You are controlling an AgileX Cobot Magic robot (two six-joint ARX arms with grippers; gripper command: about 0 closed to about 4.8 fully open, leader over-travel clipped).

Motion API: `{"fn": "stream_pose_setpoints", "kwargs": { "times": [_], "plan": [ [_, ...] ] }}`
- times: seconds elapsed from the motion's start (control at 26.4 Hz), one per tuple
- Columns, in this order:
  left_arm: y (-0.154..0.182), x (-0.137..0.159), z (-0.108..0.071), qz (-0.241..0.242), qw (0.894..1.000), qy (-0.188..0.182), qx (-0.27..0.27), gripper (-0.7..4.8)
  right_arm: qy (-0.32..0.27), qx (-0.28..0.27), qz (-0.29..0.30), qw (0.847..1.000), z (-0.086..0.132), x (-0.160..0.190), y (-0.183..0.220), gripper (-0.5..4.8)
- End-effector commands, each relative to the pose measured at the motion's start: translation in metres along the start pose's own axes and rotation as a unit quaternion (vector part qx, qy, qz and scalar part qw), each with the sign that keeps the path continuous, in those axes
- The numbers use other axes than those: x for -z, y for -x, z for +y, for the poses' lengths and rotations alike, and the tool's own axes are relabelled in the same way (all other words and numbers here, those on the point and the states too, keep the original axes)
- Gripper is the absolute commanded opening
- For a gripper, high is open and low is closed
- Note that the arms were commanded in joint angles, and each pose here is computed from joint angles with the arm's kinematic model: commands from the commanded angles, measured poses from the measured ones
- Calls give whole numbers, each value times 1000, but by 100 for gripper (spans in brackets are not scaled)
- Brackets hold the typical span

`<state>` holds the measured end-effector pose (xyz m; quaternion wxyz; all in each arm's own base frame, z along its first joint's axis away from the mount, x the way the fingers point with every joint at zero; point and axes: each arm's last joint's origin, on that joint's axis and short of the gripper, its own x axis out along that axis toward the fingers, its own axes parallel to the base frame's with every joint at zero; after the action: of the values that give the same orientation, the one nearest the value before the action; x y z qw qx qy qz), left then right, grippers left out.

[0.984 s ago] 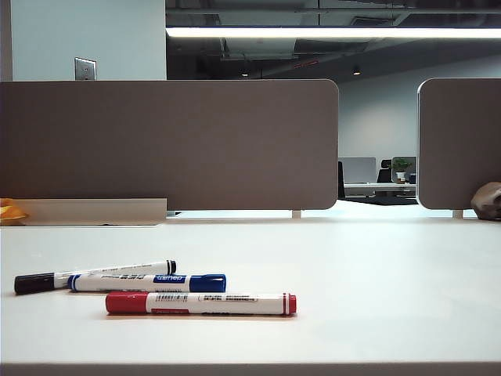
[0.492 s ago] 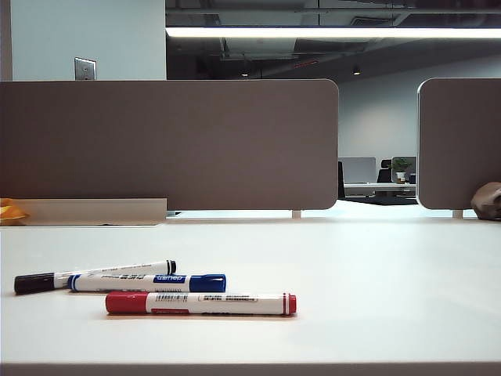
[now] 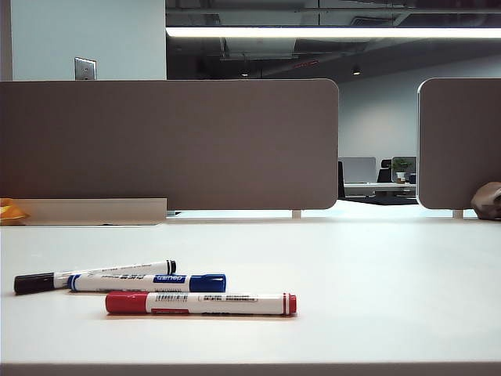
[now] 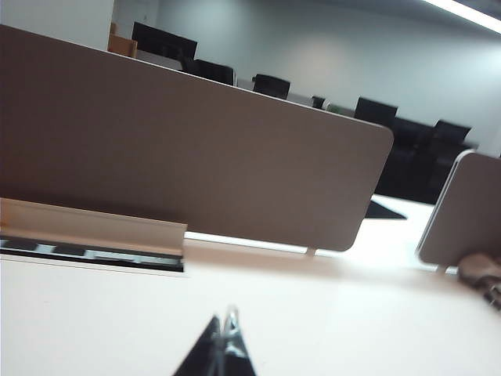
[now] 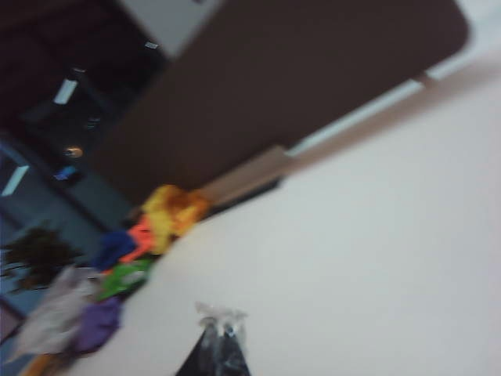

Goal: Pick up the markers one by one and line them up horizontally in a straight line on the table.

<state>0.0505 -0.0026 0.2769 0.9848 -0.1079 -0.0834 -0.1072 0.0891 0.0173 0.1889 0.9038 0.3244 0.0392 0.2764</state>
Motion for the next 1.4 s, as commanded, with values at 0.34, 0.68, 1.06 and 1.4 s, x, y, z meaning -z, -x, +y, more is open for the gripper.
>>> {"fn": "stream_pose_setpoints", "kwargs": {
  "times": [0.34,0.68,1.06,1.4],
  "plan": [
    [17,-84,-31,19,998,-54,33,-5,223,-78,69,969,108,-92,26,-3],
    [-62,-108,-18,217,963,-15,159,-5,269,-53,259,926,116,-140,-25,-2],
    [-146,-53,5,420,891,-2,171,-5,285,-100,512,804,115,-107,-148,-1],
    [-161,-8,-21,553,794,-177,180,-2,417,-140,622,647,139,-16,-223,0]
  ]
}}
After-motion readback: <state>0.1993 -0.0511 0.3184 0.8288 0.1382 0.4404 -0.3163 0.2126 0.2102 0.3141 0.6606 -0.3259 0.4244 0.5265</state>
